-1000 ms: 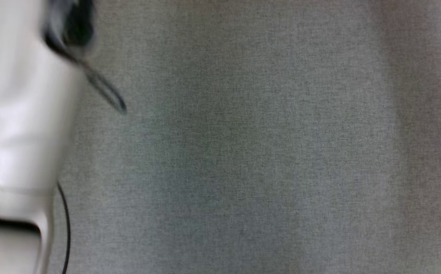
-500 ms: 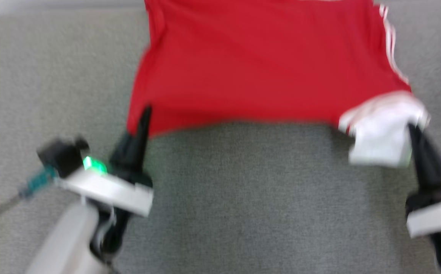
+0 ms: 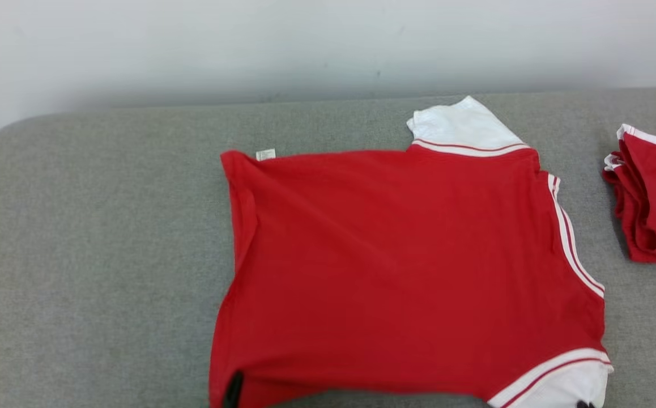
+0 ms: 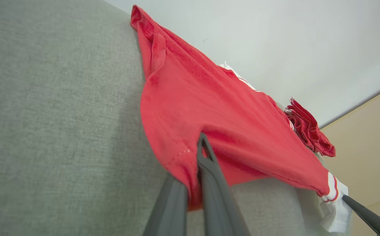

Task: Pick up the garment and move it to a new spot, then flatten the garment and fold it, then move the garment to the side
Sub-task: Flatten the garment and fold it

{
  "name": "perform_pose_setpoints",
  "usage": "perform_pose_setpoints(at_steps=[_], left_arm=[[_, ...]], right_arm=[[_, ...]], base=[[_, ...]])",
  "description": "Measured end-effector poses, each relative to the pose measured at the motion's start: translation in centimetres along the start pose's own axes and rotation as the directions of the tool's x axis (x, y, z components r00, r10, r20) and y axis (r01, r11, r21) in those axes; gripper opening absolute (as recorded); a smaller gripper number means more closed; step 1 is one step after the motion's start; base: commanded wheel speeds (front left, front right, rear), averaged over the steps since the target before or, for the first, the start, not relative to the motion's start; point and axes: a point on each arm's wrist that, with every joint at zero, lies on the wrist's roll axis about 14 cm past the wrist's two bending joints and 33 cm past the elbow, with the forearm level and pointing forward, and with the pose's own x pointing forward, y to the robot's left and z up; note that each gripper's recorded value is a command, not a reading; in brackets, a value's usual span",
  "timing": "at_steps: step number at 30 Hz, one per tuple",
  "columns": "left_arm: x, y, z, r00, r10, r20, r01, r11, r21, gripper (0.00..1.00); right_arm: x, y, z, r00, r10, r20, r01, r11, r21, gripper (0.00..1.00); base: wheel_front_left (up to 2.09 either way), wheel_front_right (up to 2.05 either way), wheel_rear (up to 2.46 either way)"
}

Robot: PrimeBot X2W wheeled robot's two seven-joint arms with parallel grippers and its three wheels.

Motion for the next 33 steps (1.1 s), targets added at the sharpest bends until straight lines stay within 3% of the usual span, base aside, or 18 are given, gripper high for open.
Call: perform_pose_setpoints(at_steps=[7, 10, 17, 26, 33], left_arm=[[-1.7, -1.3, -2.0, 0.994, -0.029, -0.107, 0.024, 0.999, -0.045, 0.00], [-0.6, -1.7, -1.9, 0.988, -0.027, -0.151, 0.001, 0.985, -0.172, 0.00], [2.4, -1.2, 0.2, 0.960, -0.009, -0.281, -0.073, 0.957, -0.281, 0.00], [4.9, -0.3, 2.0, 0.899, 0.022, -0.437, -0.137, 0.963, -0.233, 0.00], [7.1, 0.8, 2.4, 0.882, 0.053, -0.469, -0.176, 0.959, -0.223, 0.00]], right_arm=[[-0.3, 0.5, -1.1, 0.991, 0.023, -0.129, -0.027, 0.999, -0.030, 0.00], [0.9, 1.4, -0.2, 0.983, 0.067, -0.172, -0.077, 0.996, -0.051, 0.00], [3.8, 2.1, 2.6, 0.948, 0.114, -0.298, -0.162, 0.976, -0.142, 0.00], [6.7, 2.5, 4.0, 0.886, 0.115, -0.448, -0.211, 0.962, -0.170, 0.00], [10.1, 2.2, 5.4, 0.890, 0.092, -0.446, -0.196, 0.961, -0.193, 0.00]], base=[[0.00, 0.00, 0.00], [0.00, 0.00, 0.00], [0.00, 0.00, 0.00], [0.00, 0.00, 0.00], [0.00, 0.00, 0.00]])
